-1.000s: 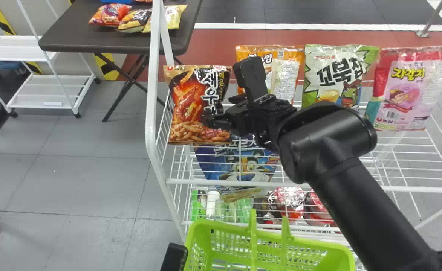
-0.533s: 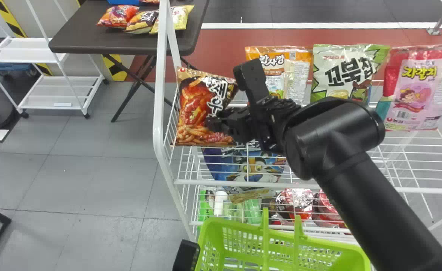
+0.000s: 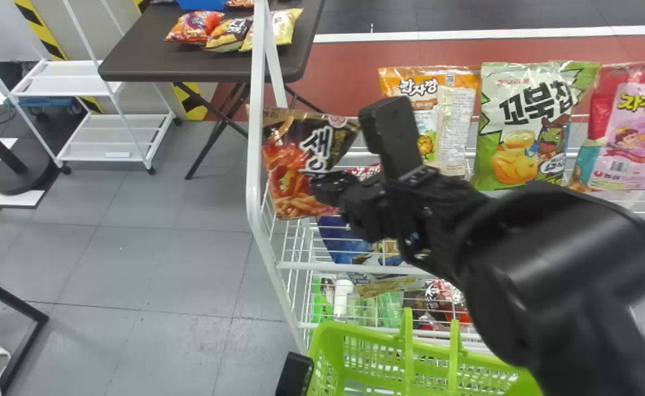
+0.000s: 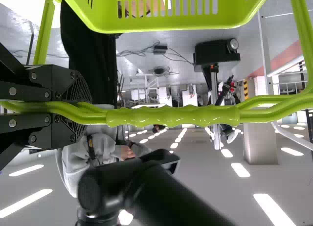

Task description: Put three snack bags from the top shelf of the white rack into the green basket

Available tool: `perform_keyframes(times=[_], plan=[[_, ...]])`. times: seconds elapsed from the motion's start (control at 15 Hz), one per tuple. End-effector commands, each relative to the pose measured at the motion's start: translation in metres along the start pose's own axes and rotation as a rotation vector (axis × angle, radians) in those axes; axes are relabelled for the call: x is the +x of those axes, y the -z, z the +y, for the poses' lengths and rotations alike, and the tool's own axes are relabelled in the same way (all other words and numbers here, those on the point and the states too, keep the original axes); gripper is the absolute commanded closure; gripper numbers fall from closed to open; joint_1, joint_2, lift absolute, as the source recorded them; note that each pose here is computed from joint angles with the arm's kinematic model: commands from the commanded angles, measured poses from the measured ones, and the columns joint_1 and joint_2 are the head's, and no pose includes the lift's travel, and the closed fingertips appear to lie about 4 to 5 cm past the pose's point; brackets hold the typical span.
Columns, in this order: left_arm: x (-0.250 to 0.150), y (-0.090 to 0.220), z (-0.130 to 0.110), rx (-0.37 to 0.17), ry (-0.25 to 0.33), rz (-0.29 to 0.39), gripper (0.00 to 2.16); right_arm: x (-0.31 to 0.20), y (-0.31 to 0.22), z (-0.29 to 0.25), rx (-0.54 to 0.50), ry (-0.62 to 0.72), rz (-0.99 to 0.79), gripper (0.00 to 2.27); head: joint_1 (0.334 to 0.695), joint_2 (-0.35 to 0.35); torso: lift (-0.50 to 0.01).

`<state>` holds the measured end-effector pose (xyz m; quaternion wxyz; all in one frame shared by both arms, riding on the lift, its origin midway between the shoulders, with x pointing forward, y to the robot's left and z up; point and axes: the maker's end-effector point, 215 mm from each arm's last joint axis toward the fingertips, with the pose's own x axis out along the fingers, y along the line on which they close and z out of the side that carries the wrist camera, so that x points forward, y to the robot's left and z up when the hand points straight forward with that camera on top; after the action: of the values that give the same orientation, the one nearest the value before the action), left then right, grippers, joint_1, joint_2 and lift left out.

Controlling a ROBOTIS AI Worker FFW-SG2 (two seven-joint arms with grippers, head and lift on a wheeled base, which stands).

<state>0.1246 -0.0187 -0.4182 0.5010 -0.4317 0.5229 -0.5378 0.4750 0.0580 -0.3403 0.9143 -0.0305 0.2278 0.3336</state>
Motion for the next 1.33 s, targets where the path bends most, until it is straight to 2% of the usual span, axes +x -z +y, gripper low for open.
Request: perform_keyframes(times=[0.0, 0.07, 0.33, 0.4, 0.6, 0.73, 0.8, 1.0, 1.13, 1.27], plan=[[-0.002, -0.003, 0.001, 0.003, -0.007, -0.009, 2.11, -0.056, 0.013, -0.033, -0.032, 0.1, -0.002, 2.13, 0.695, 0.109, 0.0], [-0.003, -0.005, 0.003, 0.003, -0.013, -0.014, 2.11, -0.081, 0.014, -0.05, -0.035, 0.137, -0.014, 2.13, 0.695, 0.035, 0.0], [-0.011, -0.014, 0.004, 0.015, -0.023, -0.045, 2.12, -0.175, 0.034, -0.093, 0.013, 0.251, -0.042, 2.13, 0.695, -0.145, 0.0], [-0.014, -0.018, 0.004, 0.024, -0.028, -0.057, 2.12, -0.197, 0.046, -0.095, 0.04, 0.26, -0.028, 2.13, 0.695, -0.233, 0.0], [-0.027, -0.027, 0.002, 0.037, -0.037, -0.107, 2.12, -0.251, 0.094, -0.102, 0.107, 0.298, 0.068, 2.13, 0.695, -0.335, 0.0], [-0.034, -0.029, -0.002, 0.054, -0.041, -0.161, 2.12, -0.269, 0.128, -0.103, 0.159, 0.28, 0.143, 2.13, 0.695, -0.35, 0.0], [-0.034, -0.031, -0.003, 0.057, -0.043, -0.165, 2.12, -0.278, 0.142, -0.099, 0.212, 0.259, 0.167, 2.13, 0.695, -0.35, 0.0], [-0.027, -0.032, -0.001, 0.071, -0.061, -0.154, 2.12, -0.287, 0.174, -0.057, 0.448, 0.129, 0.181, 2.13, 0.695, -0.35, 0.0], [-0.024, -0.031, -0.004, 0.079, -0.058, -0.147, 2.12, -0.283, 0.195, -0.033, 0.529, 0.057, 0.21, 2.13, 0.695, -0.35, 0.0], [-0.02, -0.028, -0.005, 0.08, -0.06, -0.137, 2.12, -0.27, 0.218, -0.019, 0.565, 0.028, 0.249, 2.13, 0.695, -0.35, 0.0]])
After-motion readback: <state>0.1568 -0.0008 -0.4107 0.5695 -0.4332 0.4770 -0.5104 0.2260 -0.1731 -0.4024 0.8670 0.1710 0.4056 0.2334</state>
